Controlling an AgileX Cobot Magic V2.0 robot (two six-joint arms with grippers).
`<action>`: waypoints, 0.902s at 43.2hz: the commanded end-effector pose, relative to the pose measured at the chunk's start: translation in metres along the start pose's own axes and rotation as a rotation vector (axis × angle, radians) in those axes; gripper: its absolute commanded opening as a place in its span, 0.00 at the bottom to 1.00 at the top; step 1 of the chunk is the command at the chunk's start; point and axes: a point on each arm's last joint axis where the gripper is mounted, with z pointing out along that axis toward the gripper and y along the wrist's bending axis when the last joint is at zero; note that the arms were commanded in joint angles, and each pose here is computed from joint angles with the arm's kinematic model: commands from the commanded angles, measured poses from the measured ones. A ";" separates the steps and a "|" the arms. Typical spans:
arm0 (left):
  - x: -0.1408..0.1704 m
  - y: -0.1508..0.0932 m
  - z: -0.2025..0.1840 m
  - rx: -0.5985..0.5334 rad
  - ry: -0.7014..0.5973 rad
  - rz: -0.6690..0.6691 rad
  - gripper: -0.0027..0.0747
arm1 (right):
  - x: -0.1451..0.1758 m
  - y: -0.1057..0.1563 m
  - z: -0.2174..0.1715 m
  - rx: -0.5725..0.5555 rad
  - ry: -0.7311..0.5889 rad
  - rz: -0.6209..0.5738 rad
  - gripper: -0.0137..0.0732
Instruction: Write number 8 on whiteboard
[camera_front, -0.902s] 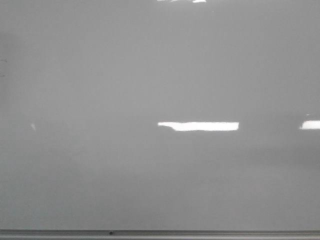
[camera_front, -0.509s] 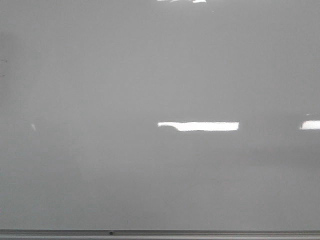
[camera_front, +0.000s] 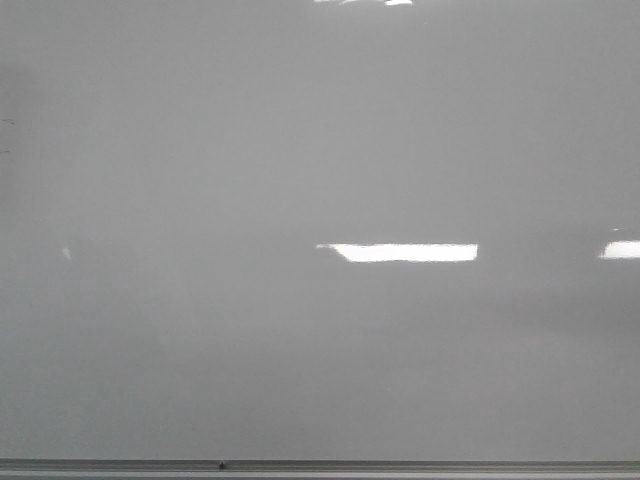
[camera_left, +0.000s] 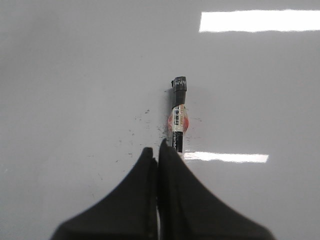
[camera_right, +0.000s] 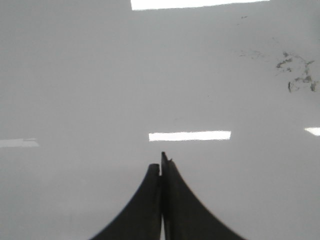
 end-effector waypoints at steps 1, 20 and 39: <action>-0.004 0.000 -0.001 0.002 -0.082 -0.006 0.01 | -0.011 0.000 -0.002 -0.004 -0.124 -0.012 0.03; -0.062 -0.002 -0.011 0.012 -0.261 -0.030 0.01 | -0.067 0.006 -0.014 -0.014 -0.168 -0.013 0.03; -0.175 -0.009 -0.006 0.043 -0.041 -0.021 0.01 | -0.157 0.016 -0.003 -0.010 0.035 -0.016 0.03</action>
